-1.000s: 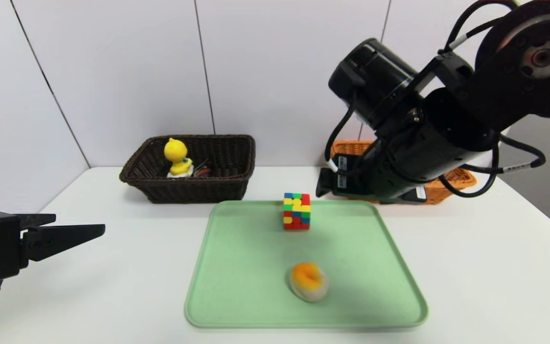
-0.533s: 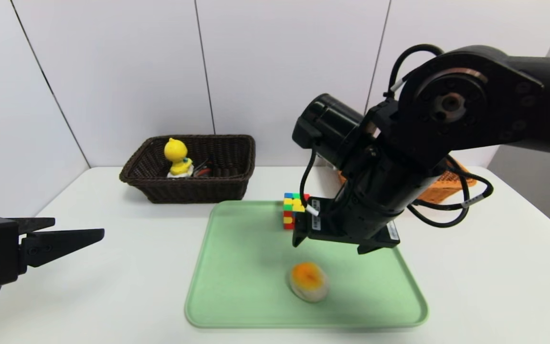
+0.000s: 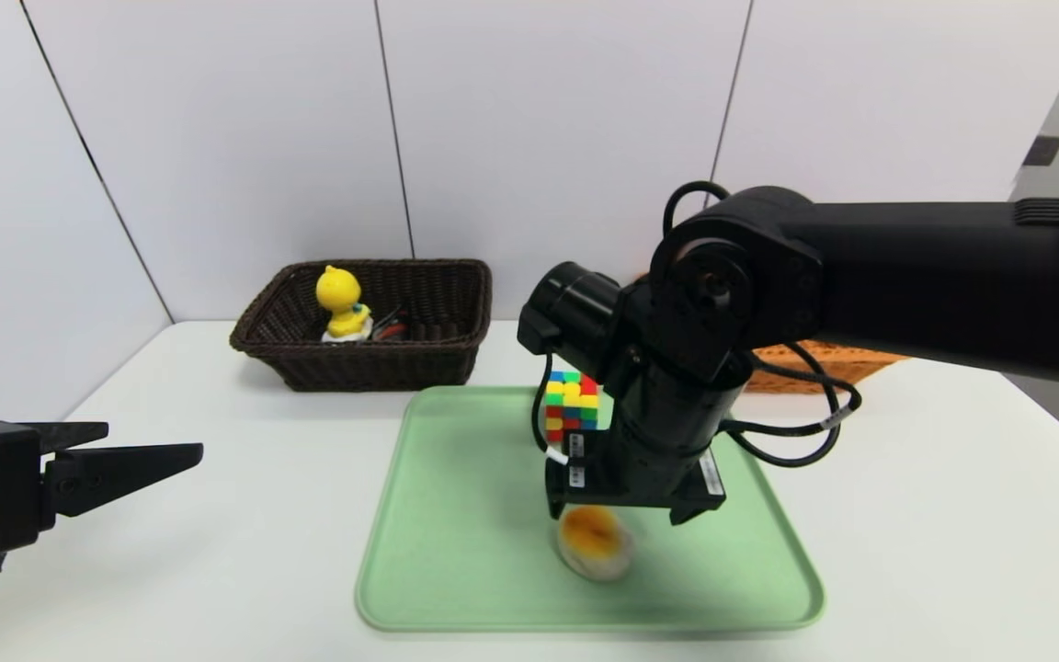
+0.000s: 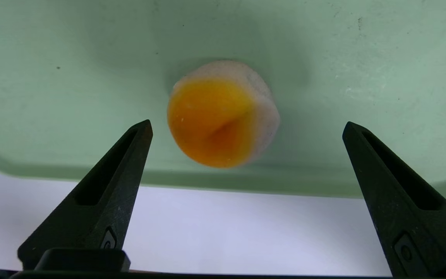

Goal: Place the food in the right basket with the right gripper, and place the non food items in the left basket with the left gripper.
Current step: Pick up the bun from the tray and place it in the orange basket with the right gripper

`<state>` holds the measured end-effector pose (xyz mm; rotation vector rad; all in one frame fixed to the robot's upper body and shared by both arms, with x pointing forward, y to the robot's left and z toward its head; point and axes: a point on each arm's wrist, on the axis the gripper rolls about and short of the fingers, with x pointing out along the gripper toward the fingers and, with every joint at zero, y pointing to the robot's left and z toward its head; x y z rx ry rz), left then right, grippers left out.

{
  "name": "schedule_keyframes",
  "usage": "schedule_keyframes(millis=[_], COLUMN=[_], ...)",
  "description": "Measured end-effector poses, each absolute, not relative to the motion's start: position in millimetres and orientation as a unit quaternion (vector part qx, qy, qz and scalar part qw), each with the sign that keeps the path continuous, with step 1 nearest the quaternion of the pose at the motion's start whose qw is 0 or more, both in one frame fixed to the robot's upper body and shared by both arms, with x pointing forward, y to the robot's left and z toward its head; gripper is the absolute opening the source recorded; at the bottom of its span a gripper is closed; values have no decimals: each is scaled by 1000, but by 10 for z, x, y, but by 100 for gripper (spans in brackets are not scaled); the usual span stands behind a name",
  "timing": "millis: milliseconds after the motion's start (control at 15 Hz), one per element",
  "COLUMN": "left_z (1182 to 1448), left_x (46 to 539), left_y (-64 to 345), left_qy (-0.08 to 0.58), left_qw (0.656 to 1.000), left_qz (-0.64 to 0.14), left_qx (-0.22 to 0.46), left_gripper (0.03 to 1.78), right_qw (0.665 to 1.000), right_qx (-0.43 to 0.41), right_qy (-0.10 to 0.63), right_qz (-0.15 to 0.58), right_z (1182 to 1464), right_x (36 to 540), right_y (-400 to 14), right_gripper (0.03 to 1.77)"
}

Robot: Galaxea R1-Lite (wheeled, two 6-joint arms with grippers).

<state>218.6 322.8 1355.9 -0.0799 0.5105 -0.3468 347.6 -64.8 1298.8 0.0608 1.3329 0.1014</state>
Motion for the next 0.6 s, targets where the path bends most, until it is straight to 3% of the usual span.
schedule_keyframes(millis=[400,600], left_z=[13551,13553], left_x=[2196,2200], left_y=[3227,3227], left_qy=[253,253], left_qw=[951,951], left_qz=[-171,-171], left_qx=[-39,-39], left_gripper=[169,169], right_qw=[774,772], right_qx=[13,12], right_qy=[632,634], right_qz=[34,33], right_z=[12779,12748], right_x=[3553,3562], right_y=[-573,-561], right_gripper=[170,124])
